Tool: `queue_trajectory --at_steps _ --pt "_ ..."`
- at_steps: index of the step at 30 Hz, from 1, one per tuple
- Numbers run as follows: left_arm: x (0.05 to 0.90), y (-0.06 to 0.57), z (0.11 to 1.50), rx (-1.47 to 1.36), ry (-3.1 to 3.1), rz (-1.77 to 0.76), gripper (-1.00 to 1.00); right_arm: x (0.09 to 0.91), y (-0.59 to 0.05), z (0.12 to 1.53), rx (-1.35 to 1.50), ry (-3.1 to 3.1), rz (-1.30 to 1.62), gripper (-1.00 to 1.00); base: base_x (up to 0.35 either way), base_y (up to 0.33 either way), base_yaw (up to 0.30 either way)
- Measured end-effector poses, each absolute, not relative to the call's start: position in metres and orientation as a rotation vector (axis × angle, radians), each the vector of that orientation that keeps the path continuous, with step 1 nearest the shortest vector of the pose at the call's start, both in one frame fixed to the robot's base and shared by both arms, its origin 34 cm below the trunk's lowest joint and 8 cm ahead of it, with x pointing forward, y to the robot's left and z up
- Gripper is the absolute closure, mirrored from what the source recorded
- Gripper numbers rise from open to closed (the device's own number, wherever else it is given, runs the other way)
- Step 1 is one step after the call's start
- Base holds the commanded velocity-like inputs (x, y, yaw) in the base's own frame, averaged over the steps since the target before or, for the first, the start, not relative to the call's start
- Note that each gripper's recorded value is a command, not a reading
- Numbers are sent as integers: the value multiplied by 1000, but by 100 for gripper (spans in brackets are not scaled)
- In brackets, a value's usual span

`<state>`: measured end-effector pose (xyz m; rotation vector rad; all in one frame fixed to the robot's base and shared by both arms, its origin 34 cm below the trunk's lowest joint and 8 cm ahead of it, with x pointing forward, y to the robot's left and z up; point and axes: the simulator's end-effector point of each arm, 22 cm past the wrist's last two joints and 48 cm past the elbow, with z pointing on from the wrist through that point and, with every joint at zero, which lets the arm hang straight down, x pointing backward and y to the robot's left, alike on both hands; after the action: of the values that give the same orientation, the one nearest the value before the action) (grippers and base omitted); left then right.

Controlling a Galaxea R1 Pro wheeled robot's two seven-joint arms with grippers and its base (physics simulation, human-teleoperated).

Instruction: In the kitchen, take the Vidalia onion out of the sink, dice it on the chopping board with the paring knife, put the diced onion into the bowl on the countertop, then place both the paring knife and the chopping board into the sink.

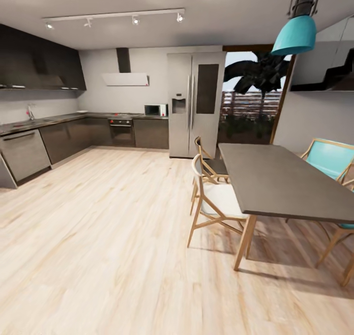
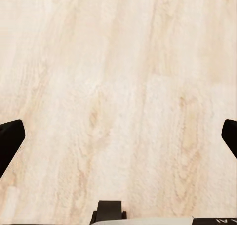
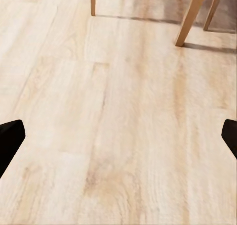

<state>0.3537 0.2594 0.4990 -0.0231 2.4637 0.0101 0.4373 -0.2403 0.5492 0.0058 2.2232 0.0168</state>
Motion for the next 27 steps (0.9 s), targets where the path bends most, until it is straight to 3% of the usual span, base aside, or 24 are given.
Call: queue_trajectory --at_steps 13,27 --pt "353 260 498 -23 2467 11 -100 436 -240 548 3 2228 18 -100 138 111 255" --pt "351 260 497 -23 2471 12 -100 434 -240 547 3 2232 18 -100 291 71 255"
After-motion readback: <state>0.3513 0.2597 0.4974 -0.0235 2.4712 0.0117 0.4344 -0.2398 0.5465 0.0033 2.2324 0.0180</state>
